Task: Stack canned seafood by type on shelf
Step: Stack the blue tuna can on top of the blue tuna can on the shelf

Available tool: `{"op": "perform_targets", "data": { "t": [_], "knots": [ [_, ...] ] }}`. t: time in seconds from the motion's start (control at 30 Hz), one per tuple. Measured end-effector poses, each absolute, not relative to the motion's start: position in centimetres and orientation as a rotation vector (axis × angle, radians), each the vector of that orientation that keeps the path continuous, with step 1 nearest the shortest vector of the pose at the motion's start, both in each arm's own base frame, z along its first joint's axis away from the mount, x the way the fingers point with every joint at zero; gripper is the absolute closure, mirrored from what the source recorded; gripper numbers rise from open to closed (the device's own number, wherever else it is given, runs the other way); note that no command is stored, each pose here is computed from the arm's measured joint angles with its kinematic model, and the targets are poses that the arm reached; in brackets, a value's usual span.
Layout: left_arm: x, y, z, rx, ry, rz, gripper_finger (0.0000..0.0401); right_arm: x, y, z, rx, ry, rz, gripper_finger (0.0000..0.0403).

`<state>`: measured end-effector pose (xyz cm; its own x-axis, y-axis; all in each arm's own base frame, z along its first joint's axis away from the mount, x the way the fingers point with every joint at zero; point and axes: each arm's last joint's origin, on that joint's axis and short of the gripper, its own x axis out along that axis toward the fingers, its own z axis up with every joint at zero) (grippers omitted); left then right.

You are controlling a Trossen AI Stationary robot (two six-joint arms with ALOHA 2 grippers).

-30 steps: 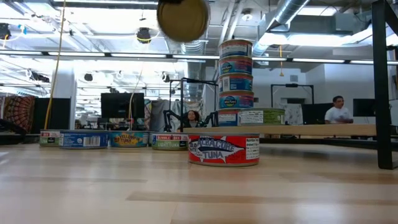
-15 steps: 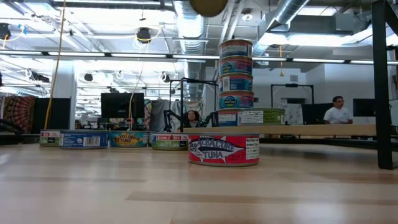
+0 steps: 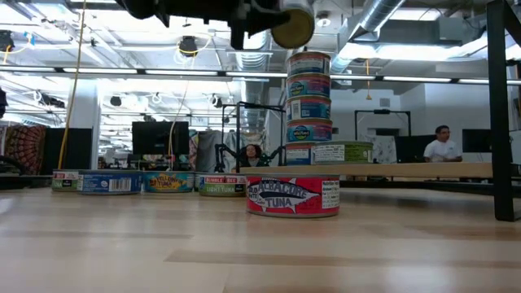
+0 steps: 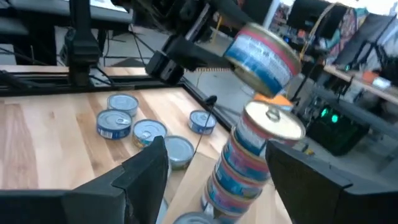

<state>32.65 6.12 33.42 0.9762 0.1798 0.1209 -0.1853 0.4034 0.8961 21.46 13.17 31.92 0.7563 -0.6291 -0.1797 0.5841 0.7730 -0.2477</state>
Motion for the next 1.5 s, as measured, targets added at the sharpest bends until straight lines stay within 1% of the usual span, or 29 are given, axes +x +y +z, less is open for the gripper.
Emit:
{"op": "perform_targets", "data": {
  "t": [0.3,0.4,0.53,0.7,0.8,1.03,1.27,1.5],
  "knots": [
    [35.1,8.4,35.3,1.120,-0.025,0.185,0.0199,21.2,12.9,31.5,-0.168,0.273,-0.681,0.0101],
    [36.2,9.3,35.5,1.065,0.029,0.150,0.0199,21.1,12.9,31.5,-0.177,0.272,-0.689,0.0101],
    [37.0,9.8,35.4,1.051,0.114,0.134,0.0199,21.0,12.8,31.4,-0.188,0.278,-0.690,0.0101],
    [36.6,9.6,36.2,1.059,0.116,0.136,0.0199,20.7,12.7,31.5,-0.200,0.281,-0.688,0.0101],
    [36.4,9.7,36.0,1.062,0.147,0.124,0.0199,20.6,12.6,31.6,-0.206,0.284,-0.689,0.0101],
    [36.4,9.6,36.0,1.192,0.147,0.112,0.0199,20.6,12.4,31.6,-0.221,0.291,-0.698,0.0101],
    [36.4,9.6,35.8,1.301,0.194,0.109,0.0199,20.7,12.0,31.7,-0.230,0.297,-0.710,0.0101],
    [36.4,9.7,35.6,1.219,0.211,0.109,0.0199,20.7,11.9,31.8,-0.246,0.304,-0.712,0.0101]
  ]
}}
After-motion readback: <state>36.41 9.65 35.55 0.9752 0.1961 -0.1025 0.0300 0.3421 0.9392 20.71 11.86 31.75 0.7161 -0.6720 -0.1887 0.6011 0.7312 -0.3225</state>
